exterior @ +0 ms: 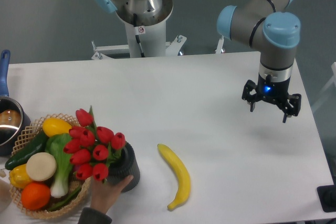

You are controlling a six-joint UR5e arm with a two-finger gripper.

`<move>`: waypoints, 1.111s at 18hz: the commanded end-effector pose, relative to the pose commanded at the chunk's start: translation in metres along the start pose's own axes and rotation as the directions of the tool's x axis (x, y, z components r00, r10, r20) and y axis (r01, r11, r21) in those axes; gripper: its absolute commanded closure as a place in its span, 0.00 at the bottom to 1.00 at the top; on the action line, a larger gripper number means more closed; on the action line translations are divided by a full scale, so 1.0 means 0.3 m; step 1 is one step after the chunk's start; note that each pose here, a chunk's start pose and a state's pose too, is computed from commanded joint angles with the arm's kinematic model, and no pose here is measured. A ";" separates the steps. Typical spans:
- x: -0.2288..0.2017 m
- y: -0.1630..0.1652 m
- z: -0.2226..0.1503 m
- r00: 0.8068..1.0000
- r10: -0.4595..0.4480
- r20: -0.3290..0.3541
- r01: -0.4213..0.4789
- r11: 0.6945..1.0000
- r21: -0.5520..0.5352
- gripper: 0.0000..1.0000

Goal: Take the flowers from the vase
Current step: 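Move the open gripper toward the red tulip stems above the grey vase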

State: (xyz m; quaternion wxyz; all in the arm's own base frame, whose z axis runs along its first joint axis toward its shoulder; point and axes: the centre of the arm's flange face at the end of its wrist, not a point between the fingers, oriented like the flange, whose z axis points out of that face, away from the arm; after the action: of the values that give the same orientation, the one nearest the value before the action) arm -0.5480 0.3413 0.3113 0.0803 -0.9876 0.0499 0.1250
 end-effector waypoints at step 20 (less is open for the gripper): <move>0.391 -0.504 -0.174 0.981 0.119 -0.155 -0.029 0.873 0.487 0.00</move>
State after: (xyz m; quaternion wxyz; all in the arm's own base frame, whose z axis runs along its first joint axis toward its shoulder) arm -0.4046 0.4716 0.3533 0.3140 -0.9410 0.1245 0.0216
